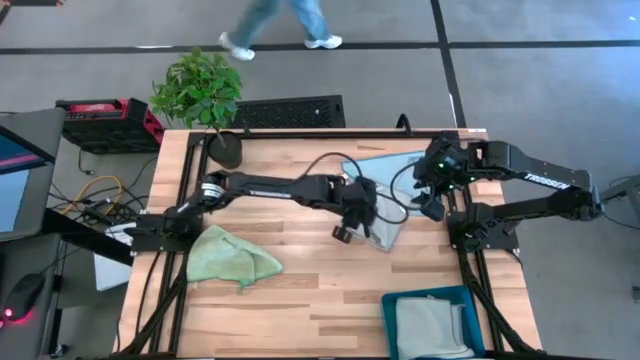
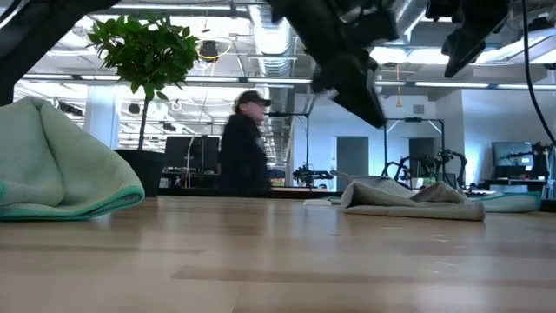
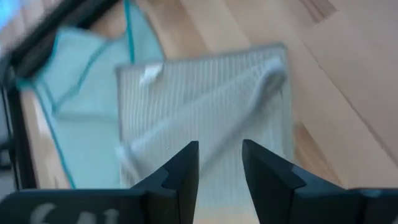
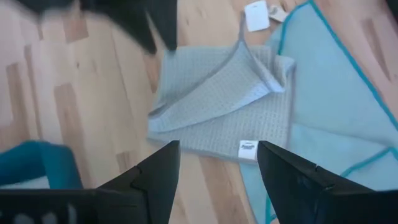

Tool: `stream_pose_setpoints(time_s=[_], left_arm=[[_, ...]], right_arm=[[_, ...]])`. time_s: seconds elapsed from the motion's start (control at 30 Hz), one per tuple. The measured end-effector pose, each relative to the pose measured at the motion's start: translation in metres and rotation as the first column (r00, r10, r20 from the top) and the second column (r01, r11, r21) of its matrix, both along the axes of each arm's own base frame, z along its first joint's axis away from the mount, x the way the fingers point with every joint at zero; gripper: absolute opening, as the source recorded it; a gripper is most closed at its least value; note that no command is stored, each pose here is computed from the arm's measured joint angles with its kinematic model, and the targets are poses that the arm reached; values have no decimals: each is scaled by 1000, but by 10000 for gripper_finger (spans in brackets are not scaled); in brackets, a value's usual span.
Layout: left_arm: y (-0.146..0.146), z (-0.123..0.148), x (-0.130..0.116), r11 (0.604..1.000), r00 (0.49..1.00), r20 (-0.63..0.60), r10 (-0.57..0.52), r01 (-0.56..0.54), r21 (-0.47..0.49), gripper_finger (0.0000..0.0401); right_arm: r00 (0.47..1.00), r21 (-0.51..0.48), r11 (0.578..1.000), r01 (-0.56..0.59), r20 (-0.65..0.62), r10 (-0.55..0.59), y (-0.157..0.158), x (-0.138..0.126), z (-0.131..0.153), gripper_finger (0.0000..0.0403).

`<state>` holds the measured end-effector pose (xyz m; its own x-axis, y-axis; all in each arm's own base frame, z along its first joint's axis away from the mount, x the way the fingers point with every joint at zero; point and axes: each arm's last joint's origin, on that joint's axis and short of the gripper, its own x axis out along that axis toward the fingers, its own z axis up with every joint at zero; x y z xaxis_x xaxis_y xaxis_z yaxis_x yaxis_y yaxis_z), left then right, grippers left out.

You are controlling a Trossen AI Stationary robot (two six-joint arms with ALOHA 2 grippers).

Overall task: Fold microfiber towels
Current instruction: Fold the gray microfiber cloth

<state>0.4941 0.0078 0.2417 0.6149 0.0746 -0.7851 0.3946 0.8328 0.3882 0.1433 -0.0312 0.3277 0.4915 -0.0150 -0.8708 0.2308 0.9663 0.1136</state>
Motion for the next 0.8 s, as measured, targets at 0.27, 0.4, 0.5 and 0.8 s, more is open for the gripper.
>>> stream_pose_setpoints(time_s=[0.27, 0.4, 0.5, 0.8], left_arm=[[1, 48, -41, 977, 978, -94, 188, -196, -86, 116], [1, 72, -59, 955, 962, -94, 255, -266, -135, 116], [-1, 86, -74, 939, 949, -121, 290, -307, -156, 116], [-11, 123, -113, 927, 940, -148, 307, -331, -177, 116]], right_arm=[[992, -78, 990, -117, 42, 120, -5, 27, -5, 240], [987, -103, 982, -159, 15, 161, -15, 57, -19, 240], [985, -104, 979, -174, -12, 174, -24, 79, -34, 240], [982, -22, 990, -140, -133, 136, -62, 120, -89, 240]])
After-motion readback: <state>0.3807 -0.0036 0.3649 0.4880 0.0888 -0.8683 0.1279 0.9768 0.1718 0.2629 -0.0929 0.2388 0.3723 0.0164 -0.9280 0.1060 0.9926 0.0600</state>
